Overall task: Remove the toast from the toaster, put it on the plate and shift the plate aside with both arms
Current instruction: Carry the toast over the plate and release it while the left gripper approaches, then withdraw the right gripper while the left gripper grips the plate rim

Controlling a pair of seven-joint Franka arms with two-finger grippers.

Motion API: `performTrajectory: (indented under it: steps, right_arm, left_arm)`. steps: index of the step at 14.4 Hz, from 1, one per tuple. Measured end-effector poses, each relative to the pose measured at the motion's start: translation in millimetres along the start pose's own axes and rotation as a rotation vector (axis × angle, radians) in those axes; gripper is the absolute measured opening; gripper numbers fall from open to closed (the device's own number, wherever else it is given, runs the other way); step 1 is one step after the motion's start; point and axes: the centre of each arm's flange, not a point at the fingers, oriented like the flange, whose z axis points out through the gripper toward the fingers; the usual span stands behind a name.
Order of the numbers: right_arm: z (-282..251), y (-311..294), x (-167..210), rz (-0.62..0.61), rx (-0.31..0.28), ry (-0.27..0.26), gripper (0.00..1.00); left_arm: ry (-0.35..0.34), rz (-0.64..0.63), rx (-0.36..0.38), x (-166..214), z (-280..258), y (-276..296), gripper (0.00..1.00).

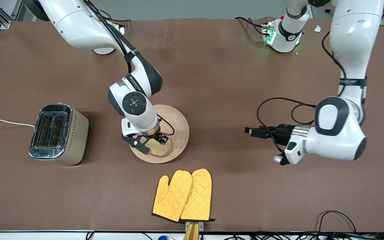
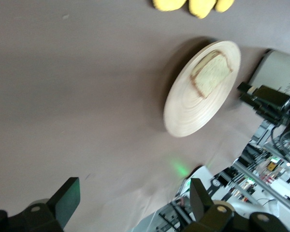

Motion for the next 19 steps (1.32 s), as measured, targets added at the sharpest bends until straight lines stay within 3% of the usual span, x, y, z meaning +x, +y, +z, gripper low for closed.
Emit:
performTrajectory:
  steps: [3, 4, 7, 10, 13, 19]
  right_arm:
    - [-30.0, 1.6, 24.4, -0.029, 0.036, 0.028, 0.98]
    - [-43.7, 11.9, 42.6, -0.068, 0.029, 0.03, 1.0]
    - [-103.8, 73.6, 112.9, -0.204, -0.025, 0.038, 1.0]
    - [-168.4, 142.9, 165.0, -0.269, -0.052, 0.066, 1.0]
    - [-213.2, 191.2, 189.7, -0.245, -0.05, 0.086, 1.0]
    - [-279.0, 311.6, 223.9, -0.31, -0.009, 0.033, 1.0]
  left_arm:
    - [0.077, 0.001, -0.101, 0.6, 47.6, 18.4, 1.0]
    - [0.098, 0.01, -0.135, -3.2, 59.0, 24.0, 1.0]
    - [0.138, 0.052, -0.214, -12.5, 92.5, 27.0, 1.0]
    - [0.138, 0.081, -0.219, -14.0, 141.8, 15.0, 1.0]
    - [0.181, 0.085, -0.177, -14.2, 194.3, 17.2, 1.0]
    - [0.234, 0.04, -0.163, -24.5, 281.0, 21.1, 1.0]
